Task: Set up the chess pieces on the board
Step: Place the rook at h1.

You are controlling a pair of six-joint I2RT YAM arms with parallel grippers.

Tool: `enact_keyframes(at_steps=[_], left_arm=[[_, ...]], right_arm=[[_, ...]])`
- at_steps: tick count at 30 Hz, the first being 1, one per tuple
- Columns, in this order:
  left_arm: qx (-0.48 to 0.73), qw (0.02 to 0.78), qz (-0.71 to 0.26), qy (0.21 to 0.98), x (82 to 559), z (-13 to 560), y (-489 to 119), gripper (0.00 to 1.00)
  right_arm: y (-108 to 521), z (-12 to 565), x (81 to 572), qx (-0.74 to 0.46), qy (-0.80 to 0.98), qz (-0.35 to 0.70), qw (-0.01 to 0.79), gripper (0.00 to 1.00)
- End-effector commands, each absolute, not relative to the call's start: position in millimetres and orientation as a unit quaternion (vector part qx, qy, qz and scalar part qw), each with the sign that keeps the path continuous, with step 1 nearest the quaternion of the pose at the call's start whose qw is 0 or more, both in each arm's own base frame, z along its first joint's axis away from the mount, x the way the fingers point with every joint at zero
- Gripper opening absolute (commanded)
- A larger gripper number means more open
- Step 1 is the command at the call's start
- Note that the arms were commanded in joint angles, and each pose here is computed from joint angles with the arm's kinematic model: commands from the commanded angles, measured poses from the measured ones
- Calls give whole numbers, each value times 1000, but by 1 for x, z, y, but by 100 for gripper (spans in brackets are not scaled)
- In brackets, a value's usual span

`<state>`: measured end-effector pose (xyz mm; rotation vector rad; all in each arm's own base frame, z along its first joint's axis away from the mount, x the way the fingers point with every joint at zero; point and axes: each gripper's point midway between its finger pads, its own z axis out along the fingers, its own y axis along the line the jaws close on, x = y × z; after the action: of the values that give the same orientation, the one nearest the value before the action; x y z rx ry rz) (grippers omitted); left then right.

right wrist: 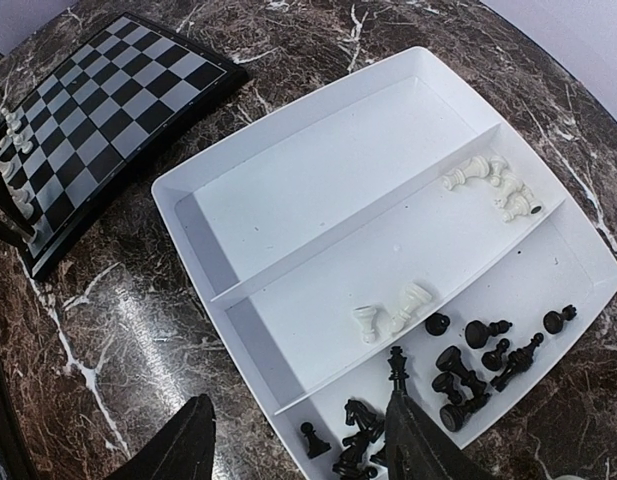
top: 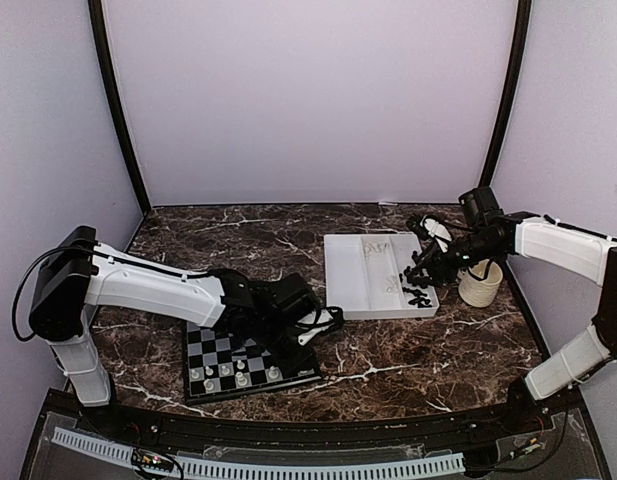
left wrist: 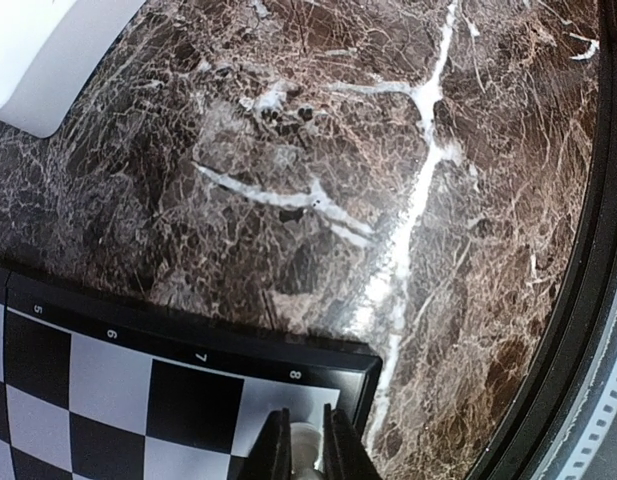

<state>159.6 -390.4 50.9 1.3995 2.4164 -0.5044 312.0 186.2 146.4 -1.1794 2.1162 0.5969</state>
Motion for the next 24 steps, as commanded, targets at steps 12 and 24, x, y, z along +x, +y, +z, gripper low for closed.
enact_keyframes(at_steps=[12, 24], left_arm=[[480, 161, -162, 847, 165, 47, -394, 13], [477, 169, -163, 847, 168, 52, -397, 22]], right_arm=[[188, 149, 312, -454, 797, 235, 323, 59], [189, 149, 311, -455, 797, 238, 319, 59]])
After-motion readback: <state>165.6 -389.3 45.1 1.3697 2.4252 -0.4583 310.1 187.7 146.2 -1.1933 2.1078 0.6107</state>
